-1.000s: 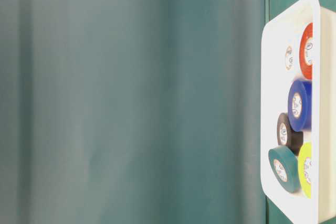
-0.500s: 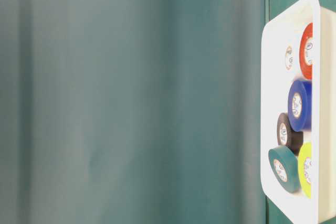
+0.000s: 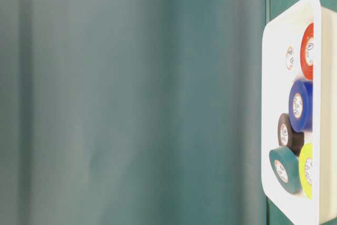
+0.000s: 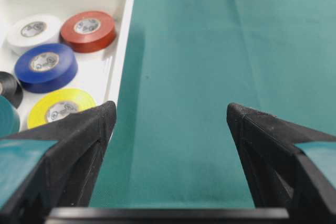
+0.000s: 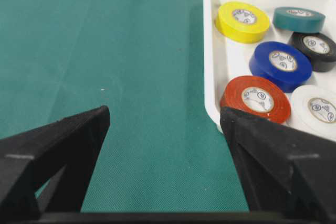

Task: Put the tape alternately from left to right into the white case.

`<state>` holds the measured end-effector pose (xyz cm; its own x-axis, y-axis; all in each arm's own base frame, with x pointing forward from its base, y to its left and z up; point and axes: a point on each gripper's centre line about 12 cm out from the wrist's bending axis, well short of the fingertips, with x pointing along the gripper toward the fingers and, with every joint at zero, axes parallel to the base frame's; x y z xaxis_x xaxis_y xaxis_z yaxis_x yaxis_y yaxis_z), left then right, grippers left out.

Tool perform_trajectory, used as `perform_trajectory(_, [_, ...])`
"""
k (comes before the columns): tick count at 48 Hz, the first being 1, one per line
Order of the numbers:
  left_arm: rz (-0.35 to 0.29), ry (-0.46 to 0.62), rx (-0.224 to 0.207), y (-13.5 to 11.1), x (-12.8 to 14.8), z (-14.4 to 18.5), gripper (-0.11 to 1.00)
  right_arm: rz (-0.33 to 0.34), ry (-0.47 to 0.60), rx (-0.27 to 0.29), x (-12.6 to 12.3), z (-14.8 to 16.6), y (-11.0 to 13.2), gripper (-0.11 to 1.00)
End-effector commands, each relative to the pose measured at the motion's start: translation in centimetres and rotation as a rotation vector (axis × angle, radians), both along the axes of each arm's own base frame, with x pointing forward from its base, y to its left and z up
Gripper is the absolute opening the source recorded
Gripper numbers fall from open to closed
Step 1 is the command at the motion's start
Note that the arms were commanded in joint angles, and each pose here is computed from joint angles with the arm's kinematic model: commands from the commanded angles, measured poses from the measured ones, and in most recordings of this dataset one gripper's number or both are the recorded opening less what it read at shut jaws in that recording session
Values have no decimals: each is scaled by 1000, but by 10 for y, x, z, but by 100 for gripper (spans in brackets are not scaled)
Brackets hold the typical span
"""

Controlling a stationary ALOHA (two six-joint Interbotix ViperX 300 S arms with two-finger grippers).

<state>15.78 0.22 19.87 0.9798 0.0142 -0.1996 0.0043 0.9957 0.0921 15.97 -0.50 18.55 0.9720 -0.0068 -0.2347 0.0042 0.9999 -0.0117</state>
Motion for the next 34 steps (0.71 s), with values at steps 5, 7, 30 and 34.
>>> perform_trajectory(5, [-3,-12,2,0,2,5,91,2,-16,2,2,5,0,75])
perform_trajectory(7, [-3,-12,2,0,2,5,91,2,-16,2,2,4,0,75])
perform_trajectory(30, [-3,-15,2,0,2,5,91,2,-13,2,1,3,0,75])
perform_trajectory(34, [-3,-17,2,0,2,5,91,2,-11,2,1,3,0,75])
